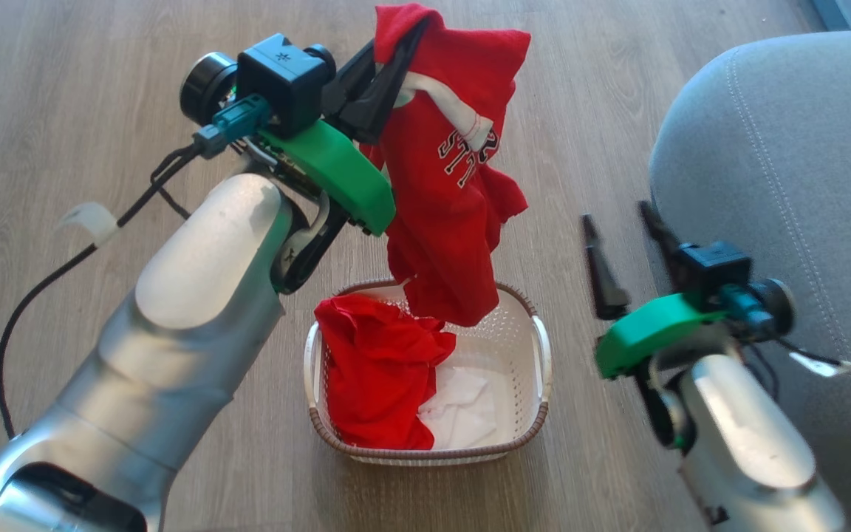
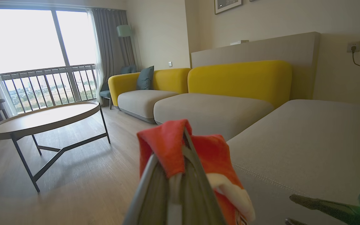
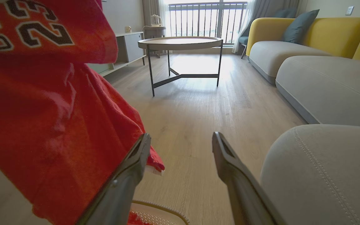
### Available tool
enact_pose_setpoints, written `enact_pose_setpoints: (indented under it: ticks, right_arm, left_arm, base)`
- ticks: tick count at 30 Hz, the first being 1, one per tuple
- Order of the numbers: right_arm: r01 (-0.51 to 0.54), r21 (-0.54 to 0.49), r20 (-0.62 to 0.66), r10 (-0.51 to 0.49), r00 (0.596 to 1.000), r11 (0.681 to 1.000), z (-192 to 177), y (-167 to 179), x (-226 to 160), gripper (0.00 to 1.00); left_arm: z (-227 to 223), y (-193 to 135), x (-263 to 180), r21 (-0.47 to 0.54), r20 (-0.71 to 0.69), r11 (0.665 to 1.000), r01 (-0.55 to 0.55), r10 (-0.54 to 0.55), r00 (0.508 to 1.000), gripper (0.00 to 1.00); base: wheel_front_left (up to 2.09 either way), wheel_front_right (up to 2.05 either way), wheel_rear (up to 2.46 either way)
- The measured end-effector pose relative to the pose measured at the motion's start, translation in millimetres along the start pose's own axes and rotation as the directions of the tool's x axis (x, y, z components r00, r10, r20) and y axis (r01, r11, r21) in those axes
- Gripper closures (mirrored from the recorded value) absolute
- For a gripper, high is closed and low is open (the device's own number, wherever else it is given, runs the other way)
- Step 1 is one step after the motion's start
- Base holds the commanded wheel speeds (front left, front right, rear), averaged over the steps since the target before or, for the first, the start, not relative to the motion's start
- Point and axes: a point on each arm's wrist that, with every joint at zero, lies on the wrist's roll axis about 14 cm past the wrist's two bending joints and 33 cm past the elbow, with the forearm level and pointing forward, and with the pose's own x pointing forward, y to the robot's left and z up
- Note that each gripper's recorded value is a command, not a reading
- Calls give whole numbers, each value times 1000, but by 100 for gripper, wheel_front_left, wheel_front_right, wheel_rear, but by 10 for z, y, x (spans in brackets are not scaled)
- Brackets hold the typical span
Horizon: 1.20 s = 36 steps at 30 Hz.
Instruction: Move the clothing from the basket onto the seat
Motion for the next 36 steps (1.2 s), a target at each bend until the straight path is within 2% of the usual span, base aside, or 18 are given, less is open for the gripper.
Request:
enact_pose_setpoints:
  ticks: [6, 12, 20, 25, 36]
  right_arm:
    - [-162, 16, 47, 161, 986, 987, 148, 567, 100, 0]
    - [-322, 1, 87, 321, 943, 947, 311, 1089, 163, 0]
    - [-423, -9, 78, 423, 903, 906, 304, 1422, 140, 0]
    - [-435, -47, 61, 437, 897, 899, 288, 1438, 209, 0]
    - [-408, -75, -74, 403, 912, 910, -107, 1291, 237, 0]
  left_arm:
    - [-18, -71, -12, 6, -10, 1000, 18, -18, 1000, 100]
    - [-16, -104, -28, 4, -12, 1000, 22, -22, 1000, 100]
    - [-26, -162, -39, 2, -16, 999, 32, -32, 999, 100]
    - [-30, -157, -52, -8, -17, 1000, 27, -27, 999, 100]
    - [2, -209, -96, -12, -16, 1000, 29, -30, 999, 100]
  base:
    - [0, 0, 0]
    - [0, 0, 0]
    - [0, 0, 0]
    - [0, 0, 0]
    - [0, 0, 0]
